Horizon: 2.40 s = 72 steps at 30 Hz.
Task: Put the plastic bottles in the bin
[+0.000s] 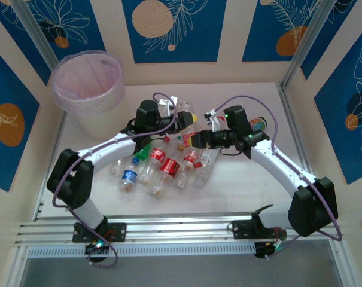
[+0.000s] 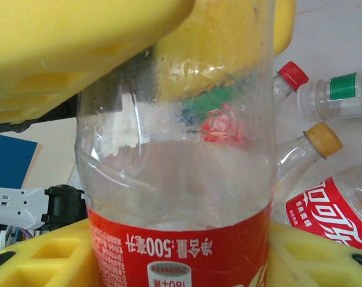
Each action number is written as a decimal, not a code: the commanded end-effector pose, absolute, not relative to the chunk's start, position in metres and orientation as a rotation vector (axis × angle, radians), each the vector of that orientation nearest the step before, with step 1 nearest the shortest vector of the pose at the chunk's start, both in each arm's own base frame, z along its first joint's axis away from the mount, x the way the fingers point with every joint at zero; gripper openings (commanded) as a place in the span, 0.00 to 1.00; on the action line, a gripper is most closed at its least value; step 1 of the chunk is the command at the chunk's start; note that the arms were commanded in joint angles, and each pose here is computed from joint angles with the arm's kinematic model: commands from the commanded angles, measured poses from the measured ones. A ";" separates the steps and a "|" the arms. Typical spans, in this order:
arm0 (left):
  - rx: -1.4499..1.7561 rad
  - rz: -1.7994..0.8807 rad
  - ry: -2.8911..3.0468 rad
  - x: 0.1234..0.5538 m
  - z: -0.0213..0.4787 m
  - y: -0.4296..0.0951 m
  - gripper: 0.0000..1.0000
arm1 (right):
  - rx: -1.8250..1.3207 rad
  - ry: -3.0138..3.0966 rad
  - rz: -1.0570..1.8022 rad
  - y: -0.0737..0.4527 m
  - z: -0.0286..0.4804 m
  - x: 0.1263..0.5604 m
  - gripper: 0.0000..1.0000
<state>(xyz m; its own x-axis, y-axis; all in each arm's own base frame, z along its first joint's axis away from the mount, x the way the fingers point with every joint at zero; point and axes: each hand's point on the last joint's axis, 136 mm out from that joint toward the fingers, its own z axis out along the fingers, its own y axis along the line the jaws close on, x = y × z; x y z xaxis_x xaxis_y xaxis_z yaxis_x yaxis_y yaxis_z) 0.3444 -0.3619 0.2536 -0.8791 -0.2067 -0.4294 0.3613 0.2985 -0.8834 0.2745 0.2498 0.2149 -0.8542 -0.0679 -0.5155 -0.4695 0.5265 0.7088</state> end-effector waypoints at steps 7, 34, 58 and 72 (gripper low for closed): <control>0.180 -1.528 2.028 0.373 0.294 -0.346 0.47 | -0.420 2.306 1.282 0.233 0.249 0.277 0.99; -0.509 -0.630 1.411 0.457 0.515 0.076 0.00 | 0.138 2.450 1.290 0.175 0.222 0.301 0.96; -0.132 -0.274 2.029 0.518 0.342 0.045 0.00 | 0.223 2.526 1.182 0.163 0.195 0.298 0.96; -0.085 -0.297 2.197 0.531 0.270 0.025 0.00 | 0.224 2.548 1.152 0.160 0.184 0.297 0.96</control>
<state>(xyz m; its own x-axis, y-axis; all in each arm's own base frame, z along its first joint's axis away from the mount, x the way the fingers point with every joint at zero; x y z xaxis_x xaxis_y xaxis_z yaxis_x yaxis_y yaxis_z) 0.5341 0.0331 0.2873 -0.5494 -0.1811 -0.8157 0.0302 0.9713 -0.2360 0.3018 0.1612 0.1926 -0.9249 0.2898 -0.2461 0.0011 0.6492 0.7606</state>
